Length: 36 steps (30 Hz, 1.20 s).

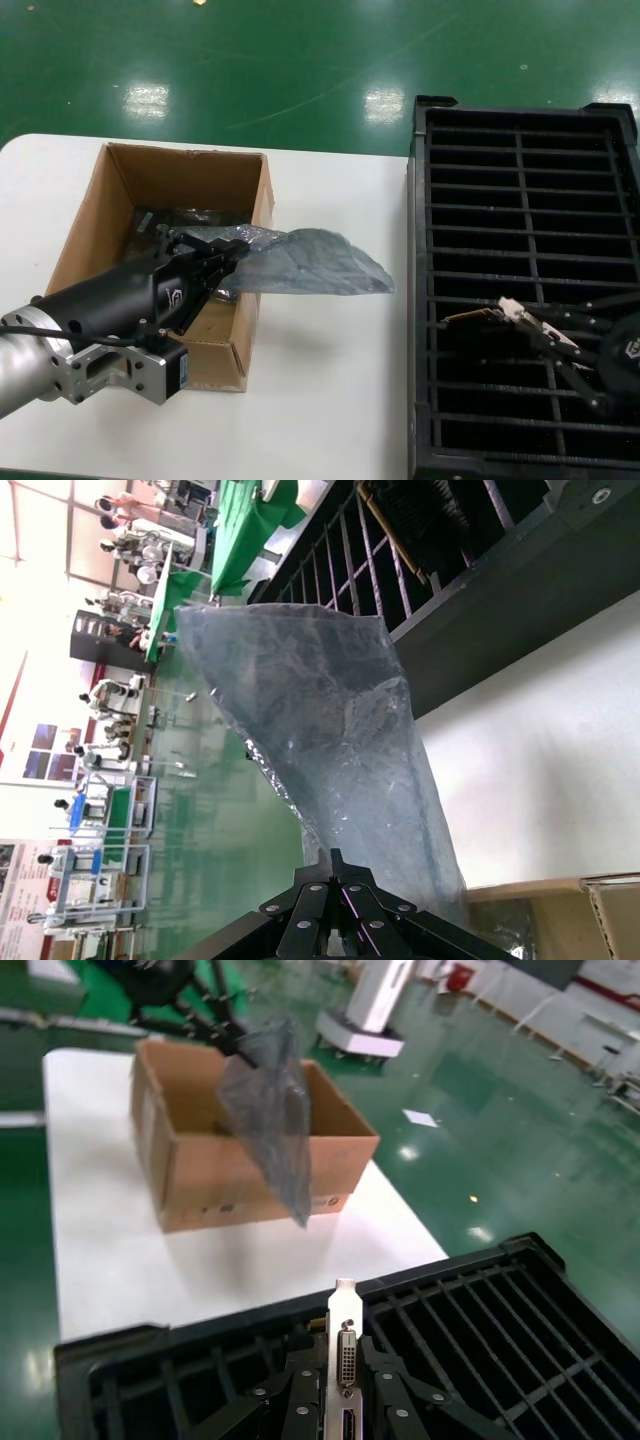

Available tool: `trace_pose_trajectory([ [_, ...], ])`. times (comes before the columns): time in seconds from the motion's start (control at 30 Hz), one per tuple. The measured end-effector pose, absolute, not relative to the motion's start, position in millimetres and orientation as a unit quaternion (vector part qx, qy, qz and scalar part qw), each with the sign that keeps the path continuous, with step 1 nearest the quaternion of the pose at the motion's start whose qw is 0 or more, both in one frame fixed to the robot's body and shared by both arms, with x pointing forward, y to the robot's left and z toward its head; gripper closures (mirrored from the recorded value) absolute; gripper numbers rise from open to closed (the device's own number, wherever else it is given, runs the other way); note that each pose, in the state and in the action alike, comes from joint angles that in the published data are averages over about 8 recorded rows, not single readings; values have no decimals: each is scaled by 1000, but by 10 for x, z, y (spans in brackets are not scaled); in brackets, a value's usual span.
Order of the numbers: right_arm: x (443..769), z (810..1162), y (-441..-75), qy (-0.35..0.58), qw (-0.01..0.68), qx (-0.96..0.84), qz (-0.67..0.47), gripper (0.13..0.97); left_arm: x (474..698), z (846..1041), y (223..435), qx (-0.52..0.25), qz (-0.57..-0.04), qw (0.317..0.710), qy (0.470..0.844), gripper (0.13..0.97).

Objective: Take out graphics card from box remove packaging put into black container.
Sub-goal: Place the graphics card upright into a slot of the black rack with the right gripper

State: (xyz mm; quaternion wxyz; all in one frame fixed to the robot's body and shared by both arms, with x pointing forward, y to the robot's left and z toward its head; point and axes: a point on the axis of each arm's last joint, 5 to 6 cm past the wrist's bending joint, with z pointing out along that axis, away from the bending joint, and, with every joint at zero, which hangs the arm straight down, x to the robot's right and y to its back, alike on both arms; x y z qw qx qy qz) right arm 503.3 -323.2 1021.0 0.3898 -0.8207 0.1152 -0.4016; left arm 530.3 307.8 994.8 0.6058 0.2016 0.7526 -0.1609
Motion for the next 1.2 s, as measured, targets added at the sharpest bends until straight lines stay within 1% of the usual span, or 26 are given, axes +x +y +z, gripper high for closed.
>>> trace_pose_trajectory([
  [0.43, 4961, 10480, -3289, 34, 368, -823, -432, 908, 5303, 9948, 3078, 202, -161, 606, 753, 958],
  [0.7, 4960, 10503, -3271, -16, 352, -834, -424, 908, 5303, 9948, 3078, 202, -161, 606, 753, 958],
  [1.2, 5085, 10532, -3225, -16, 317, -868, -383, 908, 5303, 9948, 3078, 202, -161, 606, 753, 958],
])
